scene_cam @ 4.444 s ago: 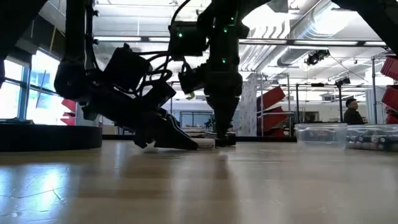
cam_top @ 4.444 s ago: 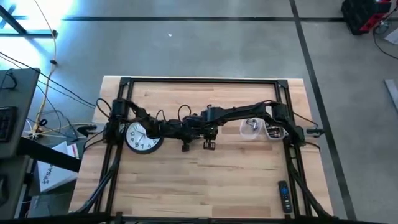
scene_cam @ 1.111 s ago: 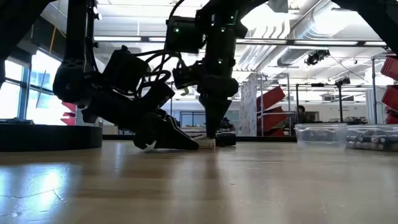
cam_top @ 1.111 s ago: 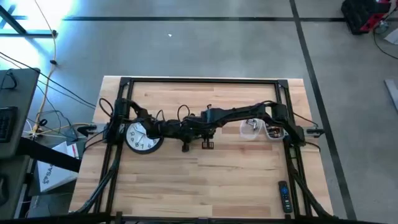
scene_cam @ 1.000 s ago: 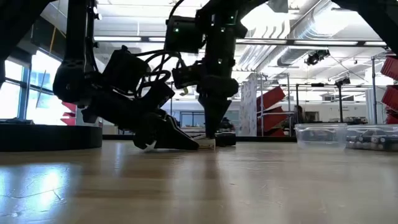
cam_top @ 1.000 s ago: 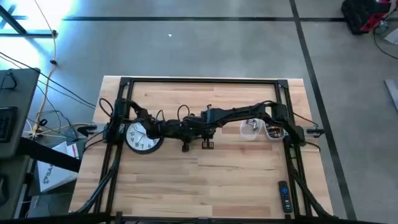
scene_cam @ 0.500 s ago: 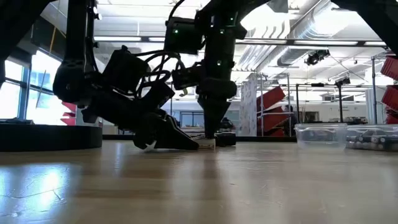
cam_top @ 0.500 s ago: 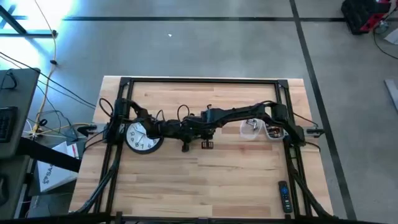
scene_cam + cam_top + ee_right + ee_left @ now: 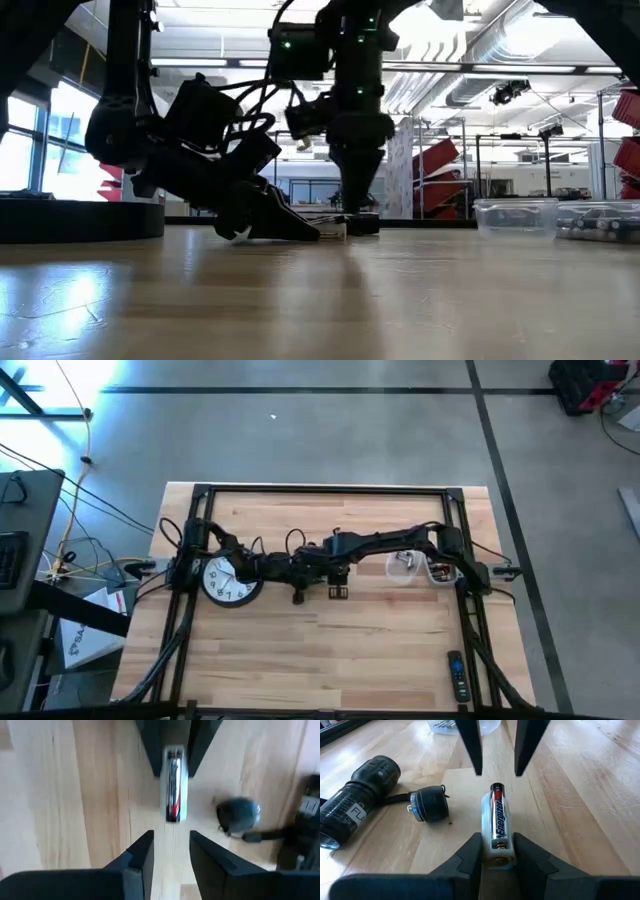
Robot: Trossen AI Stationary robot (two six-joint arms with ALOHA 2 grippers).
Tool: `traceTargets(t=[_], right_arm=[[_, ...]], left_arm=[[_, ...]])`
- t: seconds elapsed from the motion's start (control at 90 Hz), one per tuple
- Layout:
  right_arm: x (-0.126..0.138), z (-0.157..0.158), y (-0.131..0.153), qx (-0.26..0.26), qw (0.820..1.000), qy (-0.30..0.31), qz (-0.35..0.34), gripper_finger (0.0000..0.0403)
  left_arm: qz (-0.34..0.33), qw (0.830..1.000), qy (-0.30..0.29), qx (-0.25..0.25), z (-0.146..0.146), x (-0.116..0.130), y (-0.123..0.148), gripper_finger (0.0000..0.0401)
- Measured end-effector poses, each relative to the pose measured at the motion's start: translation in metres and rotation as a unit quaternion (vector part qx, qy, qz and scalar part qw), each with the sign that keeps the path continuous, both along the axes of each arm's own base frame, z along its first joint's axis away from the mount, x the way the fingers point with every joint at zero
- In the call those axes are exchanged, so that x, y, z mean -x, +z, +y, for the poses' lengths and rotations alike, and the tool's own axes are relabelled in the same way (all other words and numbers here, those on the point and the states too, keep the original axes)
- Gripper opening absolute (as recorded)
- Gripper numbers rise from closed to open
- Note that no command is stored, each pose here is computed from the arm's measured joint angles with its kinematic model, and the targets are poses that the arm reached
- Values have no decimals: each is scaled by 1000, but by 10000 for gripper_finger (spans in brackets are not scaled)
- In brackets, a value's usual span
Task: Insert battery
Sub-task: Insert the silver battery into the white battery case
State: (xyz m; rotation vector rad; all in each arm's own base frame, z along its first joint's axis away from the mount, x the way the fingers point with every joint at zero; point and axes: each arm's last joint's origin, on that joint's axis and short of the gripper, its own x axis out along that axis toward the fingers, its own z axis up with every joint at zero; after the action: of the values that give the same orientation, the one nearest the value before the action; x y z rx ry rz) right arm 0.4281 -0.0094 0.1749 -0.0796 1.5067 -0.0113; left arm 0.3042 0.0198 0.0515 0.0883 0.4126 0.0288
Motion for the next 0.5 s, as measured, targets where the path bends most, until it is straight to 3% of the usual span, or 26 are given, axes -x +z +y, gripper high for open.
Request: traceTargets(t=[0.233,0.5], right_arm=[[-1,8,0,24,1000,9,-3,71],[1,7,-6,30,999,11,-4,4]], left_arm=[[0,1000,0,0,0,0,0,72],[0,1000,0,0,0,0,0,72]])
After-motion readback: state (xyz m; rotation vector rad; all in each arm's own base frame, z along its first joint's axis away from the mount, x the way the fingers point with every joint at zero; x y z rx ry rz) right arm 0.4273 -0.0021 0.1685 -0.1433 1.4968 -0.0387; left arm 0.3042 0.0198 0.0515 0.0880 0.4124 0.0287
